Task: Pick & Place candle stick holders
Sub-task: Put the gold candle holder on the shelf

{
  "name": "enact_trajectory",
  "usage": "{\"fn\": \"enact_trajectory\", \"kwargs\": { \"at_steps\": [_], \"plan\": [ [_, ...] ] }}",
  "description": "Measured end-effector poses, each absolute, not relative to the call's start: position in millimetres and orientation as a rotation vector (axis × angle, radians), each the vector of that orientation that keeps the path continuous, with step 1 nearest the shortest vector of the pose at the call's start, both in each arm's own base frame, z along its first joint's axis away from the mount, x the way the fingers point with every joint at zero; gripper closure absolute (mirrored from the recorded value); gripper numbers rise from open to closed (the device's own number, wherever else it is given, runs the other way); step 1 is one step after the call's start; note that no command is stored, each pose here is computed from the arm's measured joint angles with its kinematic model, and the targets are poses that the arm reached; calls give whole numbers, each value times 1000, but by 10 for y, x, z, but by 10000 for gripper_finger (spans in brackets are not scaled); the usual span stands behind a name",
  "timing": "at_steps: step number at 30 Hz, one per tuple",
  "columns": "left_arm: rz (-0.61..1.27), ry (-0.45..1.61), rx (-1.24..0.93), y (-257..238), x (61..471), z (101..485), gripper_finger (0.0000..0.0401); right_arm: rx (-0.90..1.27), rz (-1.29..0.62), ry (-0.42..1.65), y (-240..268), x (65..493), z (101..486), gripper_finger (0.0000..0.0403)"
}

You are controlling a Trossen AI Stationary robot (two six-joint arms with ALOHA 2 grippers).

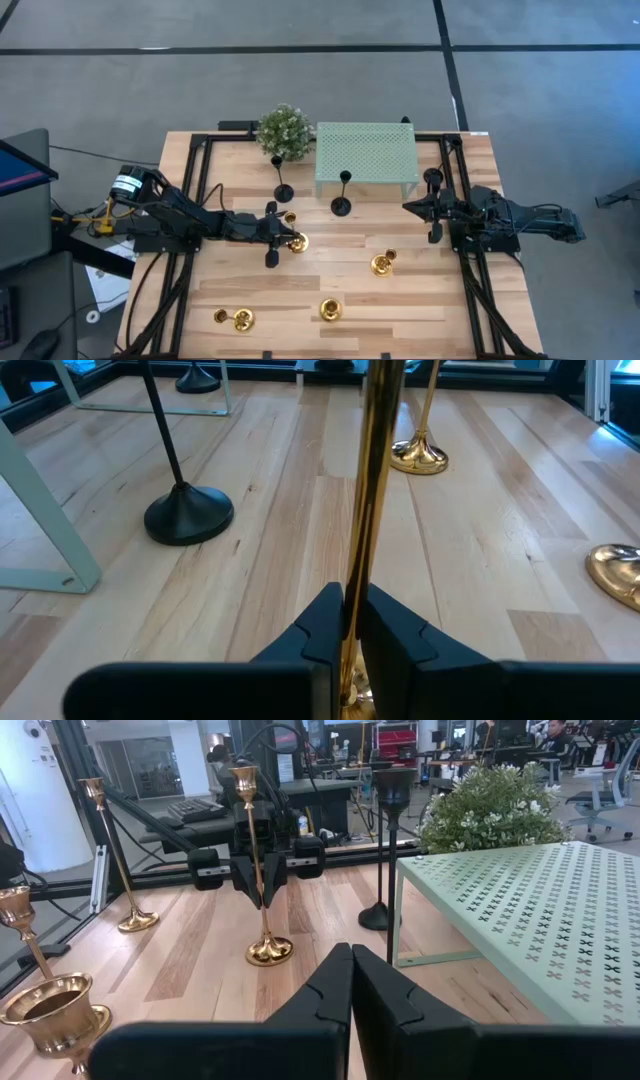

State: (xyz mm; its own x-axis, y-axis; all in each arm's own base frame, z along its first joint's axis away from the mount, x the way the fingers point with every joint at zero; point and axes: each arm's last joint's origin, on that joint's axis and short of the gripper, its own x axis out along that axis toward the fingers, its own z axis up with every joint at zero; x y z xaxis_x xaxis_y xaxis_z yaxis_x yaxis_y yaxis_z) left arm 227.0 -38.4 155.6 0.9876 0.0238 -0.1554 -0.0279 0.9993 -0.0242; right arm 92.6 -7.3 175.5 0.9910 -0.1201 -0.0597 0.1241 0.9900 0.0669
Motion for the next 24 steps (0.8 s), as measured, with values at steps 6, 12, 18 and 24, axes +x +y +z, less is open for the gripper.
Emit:
{"fn": "enact_trajectory", "kwargs": {
  "at_steps": [6,12,18,24],
  "plan": [
    [29,154,-29,-384,2270,1558,377,70,-122,55,-73,926,1755,403],
    [65,141,-31,-372,2263,1587,379,70,-123,55,-73,926,1756,403],
    [66,84,-45,-368,2246,1720,378,70,-123,56,-73,926,1754,403],
    [68,113,-34,-374,2274,1945,378,70,-123,57,-73,926,1753,403]
  ]
}}
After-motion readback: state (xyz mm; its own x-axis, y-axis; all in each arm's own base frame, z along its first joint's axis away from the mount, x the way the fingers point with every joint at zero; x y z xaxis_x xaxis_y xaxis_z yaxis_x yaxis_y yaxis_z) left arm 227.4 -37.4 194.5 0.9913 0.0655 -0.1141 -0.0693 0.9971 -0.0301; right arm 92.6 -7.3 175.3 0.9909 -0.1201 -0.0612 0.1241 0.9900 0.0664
